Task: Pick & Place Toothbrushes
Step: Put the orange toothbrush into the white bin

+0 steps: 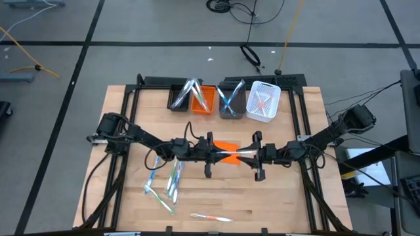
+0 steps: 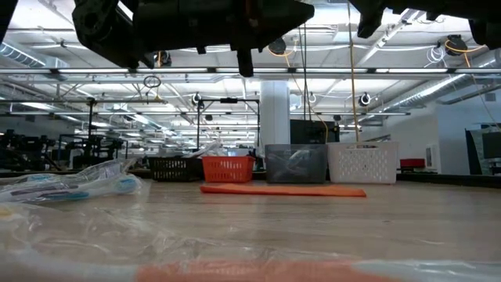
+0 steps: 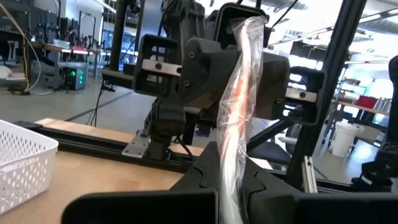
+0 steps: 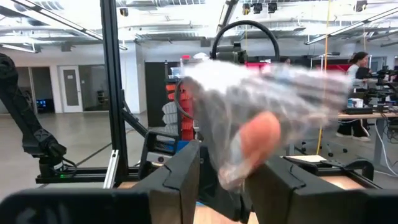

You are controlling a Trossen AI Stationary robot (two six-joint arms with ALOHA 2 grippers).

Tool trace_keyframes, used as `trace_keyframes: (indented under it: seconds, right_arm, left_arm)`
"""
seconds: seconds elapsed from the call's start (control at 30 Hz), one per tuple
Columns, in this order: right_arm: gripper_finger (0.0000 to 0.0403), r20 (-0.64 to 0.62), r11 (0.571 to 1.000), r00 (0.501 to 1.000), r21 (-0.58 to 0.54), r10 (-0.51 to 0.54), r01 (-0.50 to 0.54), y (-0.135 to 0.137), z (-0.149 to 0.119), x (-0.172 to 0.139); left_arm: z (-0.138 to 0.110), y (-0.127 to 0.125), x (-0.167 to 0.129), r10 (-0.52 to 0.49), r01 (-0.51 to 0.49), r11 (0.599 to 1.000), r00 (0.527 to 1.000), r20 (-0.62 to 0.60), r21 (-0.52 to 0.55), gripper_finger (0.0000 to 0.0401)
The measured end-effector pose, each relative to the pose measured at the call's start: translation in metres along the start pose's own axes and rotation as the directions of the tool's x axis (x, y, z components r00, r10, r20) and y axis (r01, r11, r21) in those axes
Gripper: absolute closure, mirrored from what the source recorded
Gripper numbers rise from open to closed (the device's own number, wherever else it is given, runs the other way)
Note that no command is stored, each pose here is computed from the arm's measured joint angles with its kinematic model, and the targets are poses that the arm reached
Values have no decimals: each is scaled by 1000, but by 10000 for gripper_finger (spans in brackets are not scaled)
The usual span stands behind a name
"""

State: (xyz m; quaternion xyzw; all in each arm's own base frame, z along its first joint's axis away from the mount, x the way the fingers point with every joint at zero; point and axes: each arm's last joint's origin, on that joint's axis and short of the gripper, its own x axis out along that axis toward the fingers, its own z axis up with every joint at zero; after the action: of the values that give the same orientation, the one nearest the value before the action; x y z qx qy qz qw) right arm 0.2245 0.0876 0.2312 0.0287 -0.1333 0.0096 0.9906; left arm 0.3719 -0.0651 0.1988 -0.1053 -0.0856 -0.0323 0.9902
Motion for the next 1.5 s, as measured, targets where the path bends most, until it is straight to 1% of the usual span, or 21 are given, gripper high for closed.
trace_keyframes:
  seconds: [0.07, 0.13, 0.23, 0.27, 0.43, 0.57, 0.63, 0.7, 0.87, 0.97, 1.03, 1.1, 1.2, 1.27, 1.4, 1.5]
  right_arm:
    - [303, 1, 1000, 1000, 1, 0, 0, 0, 0, 0]
    - [323, 1, 1000, 1000, -1, -1, 1, 0, 0, 0]
    - [374, 0, 1000, 1000, -19, -8, 8, 0, 0, 0]
    - [383, -1, 1000, 1000, -27, -11, 11, -1, 0, 0]
    - [384, -12, 998, 999, -44, -50, 50, -2, -1, 0]
    - [384, -19, 998, 999, -46, -51, 50, -2, -1, 0]
    - [384, -27, 998, 998, -48, -51, 49, -1, -2, 0]
    - [384, -31, 998, 998, -47, -49, 48, -1, -3, 0]
    - [384, -44, 998, 998, -35, -46, 45, -1, -4, 0]
    - [384, -74, 998, 996, -35, -48, 46, -1, -6, -1]
    - [384, -91, 998, 994, -25, -58, 56, -1, -6, -2]
    - [384, -100, 997, 992, -19, -73, 72, -3, -3, -3]
    - [384, -120, 997, 990, -13, -78, 77, -4, 1, -6]
    - [384, -135, 995, 985, -17, -104, 103, -6, 5, -9]
    - [384, -173, 987, 971, -16, -163, 163, -13, 12, -15]
    - [384, -176, 980, 965, -7, -197, 198, -18, 19, -20]
  left_arm:
    - [0, 0, 0, 0, 0, 1000, 1000, 0, -3, 401]
    - [0, 0, 0, -1, 1, 1000, 1000, 0, -3, 401]
    - [0, 0, 0, -4, 4, 1000, 1000, -1, -3, 400]
    - [0, -1, 0, -3, 3, 1000, 1000, -1, -6, 398]
    - [0, 0, 0, 8, -8, 1000, 1000, -1, -29, 387]
    - [0, 1, 0, 28, -28, 999, 1000, 3, -25, 371]
    - [0, 1, 0, 31, -31, 1000, 1000, 4, 2, 354]
    - [0, 1, 0, 31, -31, 999, 1000, 4, 27, 329]
    - [0, 1, 0, 34, -34, 999, 999, 4, 25, 243]
    - [2, 1, 0, 25, -25, 999, 1000, 4, 24, 191]
    - [5, 0, -1, 22, -22, 999, 1000, -1, 25, 162]
    - [10, -1, -2, 29, -28, 999, 999, -32, 30, 140]
    - [19, 0, -6, 61, -56, 997, 992, -113, 46, 120]
    - [27, 0, -11, 86, -76, 995, 980, -178, 60, 113]
    - [38, 0, -22, 121, -109, 992, 948, -295, 56, 110]
    - [43, -2, -28, 128, -120, 992, 929, -347, 45, 110]
